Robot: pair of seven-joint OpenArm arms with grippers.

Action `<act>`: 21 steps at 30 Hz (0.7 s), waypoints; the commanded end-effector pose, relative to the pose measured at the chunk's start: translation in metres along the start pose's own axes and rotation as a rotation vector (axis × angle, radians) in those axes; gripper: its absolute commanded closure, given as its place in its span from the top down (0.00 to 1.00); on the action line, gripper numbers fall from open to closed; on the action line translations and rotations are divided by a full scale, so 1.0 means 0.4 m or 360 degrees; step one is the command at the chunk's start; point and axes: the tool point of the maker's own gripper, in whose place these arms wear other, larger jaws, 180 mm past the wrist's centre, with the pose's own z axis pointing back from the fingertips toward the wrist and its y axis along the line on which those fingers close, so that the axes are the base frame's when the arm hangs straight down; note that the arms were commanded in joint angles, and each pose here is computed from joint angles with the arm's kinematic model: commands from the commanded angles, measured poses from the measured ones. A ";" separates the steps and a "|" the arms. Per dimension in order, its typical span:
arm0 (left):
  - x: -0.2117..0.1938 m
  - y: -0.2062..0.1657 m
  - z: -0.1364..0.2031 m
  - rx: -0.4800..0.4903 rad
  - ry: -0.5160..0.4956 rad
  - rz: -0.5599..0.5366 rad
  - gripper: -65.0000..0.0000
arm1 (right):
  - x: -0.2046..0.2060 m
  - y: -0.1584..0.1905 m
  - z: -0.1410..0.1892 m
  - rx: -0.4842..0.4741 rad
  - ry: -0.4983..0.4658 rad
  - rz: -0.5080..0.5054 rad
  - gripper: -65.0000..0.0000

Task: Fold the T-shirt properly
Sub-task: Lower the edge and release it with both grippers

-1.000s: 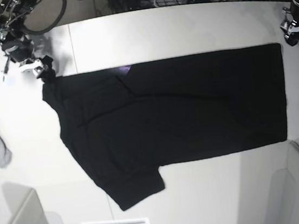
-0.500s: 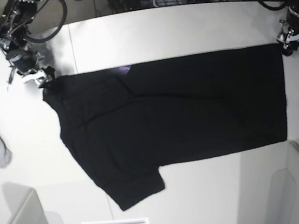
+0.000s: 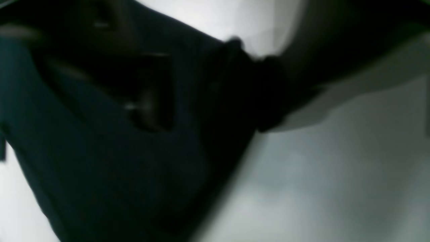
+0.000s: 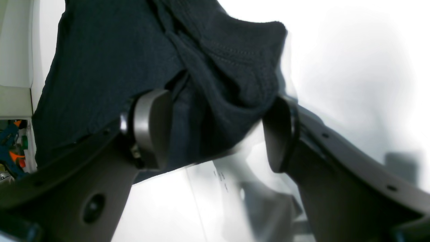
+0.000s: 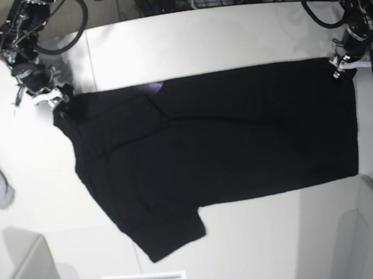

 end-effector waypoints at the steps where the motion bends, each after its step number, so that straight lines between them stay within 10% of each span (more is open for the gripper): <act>1: -0.042 0.036 0.006 0.0074 0.0117 0.0008 0.33 | -0.036 -0.031 0.007 -0.0086 0.0115 0.0016 0.60; 4: -0.061 0.064 -0.001 0.0109 0.0156 0.0044 0.06 | -0.025 -0.034 0.007 -0.0090 0.0073 0.0014 0.43; 7: -0.064 0.064 -0.013 0.0106 0.0169 0.0067 0.00 | -0.007 -0.050 0.017 -0.0114 -0.0021 -0.0001 0.03; 21: -0.111 0.090 0.100 0.0168 0.0279 -0.0236 0.00 | -0.046 -0.155 0.181 -0.0344 0.0040 0.0009 0.00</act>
